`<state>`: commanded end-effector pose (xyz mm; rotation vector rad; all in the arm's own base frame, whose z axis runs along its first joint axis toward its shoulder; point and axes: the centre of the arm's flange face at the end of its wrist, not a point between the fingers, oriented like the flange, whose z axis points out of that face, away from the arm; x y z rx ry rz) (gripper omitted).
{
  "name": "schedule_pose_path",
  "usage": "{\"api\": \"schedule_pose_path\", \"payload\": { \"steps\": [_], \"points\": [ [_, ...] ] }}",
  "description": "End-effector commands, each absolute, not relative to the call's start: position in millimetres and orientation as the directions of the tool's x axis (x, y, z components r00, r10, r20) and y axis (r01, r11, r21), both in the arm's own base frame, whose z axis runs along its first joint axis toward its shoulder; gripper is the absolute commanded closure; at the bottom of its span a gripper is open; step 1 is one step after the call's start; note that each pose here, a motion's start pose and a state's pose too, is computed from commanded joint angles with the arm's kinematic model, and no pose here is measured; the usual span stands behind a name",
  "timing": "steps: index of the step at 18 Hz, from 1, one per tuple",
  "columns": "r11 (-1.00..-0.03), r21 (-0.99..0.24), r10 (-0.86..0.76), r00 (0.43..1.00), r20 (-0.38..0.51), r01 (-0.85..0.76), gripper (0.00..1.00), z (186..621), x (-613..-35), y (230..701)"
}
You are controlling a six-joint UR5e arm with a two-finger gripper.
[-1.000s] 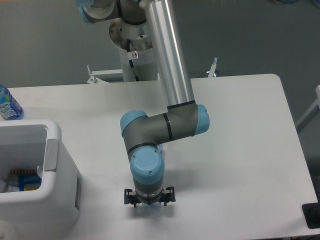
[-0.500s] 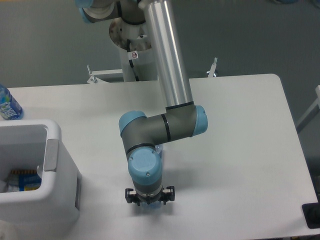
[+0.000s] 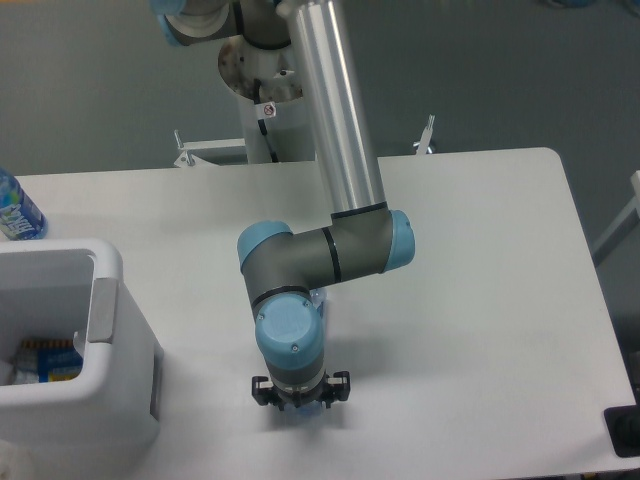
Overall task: Place the trash in the trash can
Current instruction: 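Lower onto the bottle's cap end and close the gripper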
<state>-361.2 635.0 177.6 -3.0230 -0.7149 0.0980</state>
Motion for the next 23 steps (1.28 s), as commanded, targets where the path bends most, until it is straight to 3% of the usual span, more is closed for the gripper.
{"api": "schedule_pose_path", "payload": {
  "steps": [23],
  "points": [
    [-0.894,-0.056,0.448,0.891,-0.076,0.445,0.41,185.8,-362.3,635.0]
  ]
}}
